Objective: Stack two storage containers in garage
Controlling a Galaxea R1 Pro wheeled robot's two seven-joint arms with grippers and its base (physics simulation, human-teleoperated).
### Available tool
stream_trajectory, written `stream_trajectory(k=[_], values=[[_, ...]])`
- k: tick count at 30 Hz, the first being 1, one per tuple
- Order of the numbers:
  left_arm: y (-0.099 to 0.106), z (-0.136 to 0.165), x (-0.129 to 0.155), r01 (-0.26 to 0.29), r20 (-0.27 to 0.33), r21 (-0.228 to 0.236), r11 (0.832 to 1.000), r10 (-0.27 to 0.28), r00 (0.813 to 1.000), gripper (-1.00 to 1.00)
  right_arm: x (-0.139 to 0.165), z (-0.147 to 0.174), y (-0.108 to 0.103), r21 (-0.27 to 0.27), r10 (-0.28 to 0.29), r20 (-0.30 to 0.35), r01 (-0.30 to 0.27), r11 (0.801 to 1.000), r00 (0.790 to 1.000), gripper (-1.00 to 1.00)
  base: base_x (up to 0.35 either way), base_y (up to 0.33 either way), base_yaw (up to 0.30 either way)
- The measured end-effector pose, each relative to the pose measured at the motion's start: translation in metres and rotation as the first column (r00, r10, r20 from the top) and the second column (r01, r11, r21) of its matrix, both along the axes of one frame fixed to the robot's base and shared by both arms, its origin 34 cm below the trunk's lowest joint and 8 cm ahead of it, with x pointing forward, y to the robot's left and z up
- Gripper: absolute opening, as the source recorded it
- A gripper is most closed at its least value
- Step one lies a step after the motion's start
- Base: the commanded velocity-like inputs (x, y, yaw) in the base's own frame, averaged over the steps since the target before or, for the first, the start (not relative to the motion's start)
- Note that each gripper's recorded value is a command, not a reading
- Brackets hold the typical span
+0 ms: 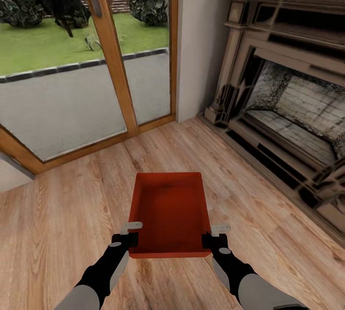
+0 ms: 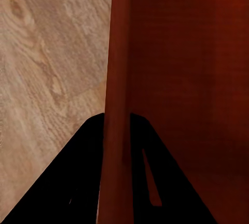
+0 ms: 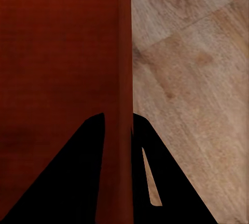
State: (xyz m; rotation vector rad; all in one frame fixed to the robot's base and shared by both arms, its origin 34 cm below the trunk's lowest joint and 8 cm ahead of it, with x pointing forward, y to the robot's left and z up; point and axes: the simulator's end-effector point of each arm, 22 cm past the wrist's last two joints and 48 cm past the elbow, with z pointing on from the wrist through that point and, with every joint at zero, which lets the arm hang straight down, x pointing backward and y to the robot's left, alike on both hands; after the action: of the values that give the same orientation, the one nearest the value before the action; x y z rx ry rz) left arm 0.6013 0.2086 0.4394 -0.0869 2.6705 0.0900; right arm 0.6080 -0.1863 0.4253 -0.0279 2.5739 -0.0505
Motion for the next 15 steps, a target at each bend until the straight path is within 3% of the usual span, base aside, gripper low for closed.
stream_trajectory(k=[15], values=[[0.0,0.027,0.002,0.001,0.0,0.0,1.0,-0.001,1.0,-1.0,0.002,0.027,-0.001,0.002,-0.001,0.001,0.001,1.0,1.0,-1.0,0.0,0.0,0.0]])
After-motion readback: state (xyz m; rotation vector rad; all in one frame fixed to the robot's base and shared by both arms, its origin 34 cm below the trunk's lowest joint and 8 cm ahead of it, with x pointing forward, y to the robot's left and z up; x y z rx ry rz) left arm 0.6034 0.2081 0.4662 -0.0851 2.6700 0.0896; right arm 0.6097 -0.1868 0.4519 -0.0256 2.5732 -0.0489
